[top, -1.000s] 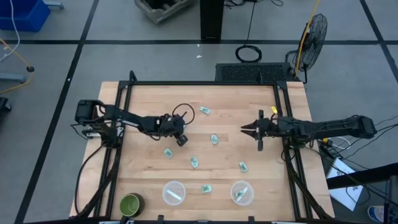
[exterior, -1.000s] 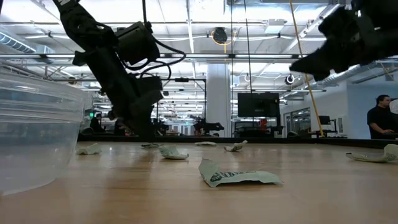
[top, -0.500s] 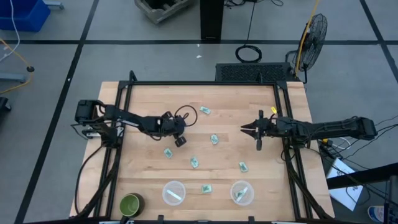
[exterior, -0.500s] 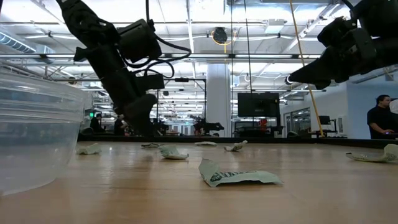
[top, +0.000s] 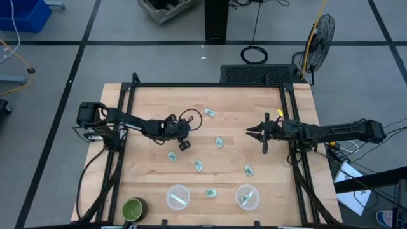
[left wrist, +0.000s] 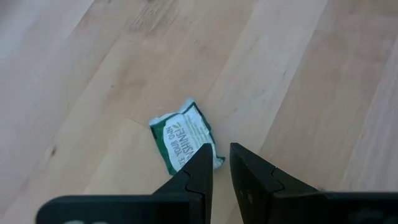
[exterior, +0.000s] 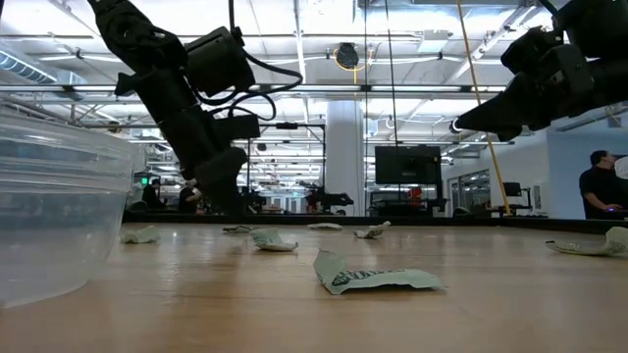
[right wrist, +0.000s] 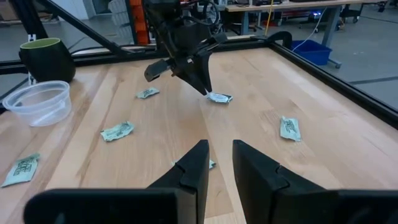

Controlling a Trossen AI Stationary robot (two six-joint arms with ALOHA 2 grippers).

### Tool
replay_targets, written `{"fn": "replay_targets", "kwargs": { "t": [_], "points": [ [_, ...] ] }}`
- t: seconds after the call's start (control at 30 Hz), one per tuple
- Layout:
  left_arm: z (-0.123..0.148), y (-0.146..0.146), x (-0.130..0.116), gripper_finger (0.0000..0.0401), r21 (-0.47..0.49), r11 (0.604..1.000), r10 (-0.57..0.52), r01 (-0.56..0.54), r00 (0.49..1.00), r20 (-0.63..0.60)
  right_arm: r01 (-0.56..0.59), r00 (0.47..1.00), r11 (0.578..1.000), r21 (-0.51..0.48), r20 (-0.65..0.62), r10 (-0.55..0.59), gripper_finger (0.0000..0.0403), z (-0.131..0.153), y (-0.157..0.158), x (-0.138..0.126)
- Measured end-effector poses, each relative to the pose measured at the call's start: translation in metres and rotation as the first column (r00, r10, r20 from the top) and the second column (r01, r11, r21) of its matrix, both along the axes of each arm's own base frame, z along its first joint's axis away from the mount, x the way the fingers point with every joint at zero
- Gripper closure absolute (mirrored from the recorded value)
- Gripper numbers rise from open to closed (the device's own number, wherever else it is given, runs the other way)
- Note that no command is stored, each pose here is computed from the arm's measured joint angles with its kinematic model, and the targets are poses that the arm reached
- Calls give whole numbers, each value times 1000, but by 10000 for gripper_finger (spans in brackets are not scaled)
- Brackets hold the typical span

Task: Pick and place Stevia / Truvia into bins
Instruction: Put the truvia packet into the left transparent container

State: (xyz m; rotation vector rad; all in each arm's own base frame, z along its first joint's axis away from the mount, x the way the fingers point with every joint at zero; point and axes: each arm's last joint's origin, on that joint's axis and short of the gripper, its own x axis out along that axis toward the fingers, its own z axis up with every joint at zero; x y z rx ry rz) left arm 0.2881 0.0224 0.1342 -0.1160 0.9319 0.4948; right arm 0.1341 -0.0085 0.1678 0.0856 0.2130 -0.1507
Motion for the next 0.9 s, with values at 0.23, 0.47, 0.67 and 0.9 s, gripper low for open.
{"fn": "replay_targets", "kwargs": {
  "t": [0.23, 0.47, 0.67, 0.9],
  "points": [
    [-12, 0, 2, 339, 1, 1000, -1, 1, 999, -35, 1, 1000, 1000, 0, 0, -1, 339, 0, 0, 0],
    [-25, 1, 6, 339, 46, 999, 23, -20, 998, -63, 2, 1000, 1000, -2, 3, -2, 339, 0, 0, 0],
    [-26, 2, 5, 385, 48, 999, 26, -23, 998, -65, 2, 1000, 1000, -8, 30, -1, 339, 3, 0, 1],
    [-23, 0, 6, 397, 49, 999, 27, -25, 999, -42, 2, 999, 1000, -9, 43, -1, 339, 4, 0, 1]
  ]
}}
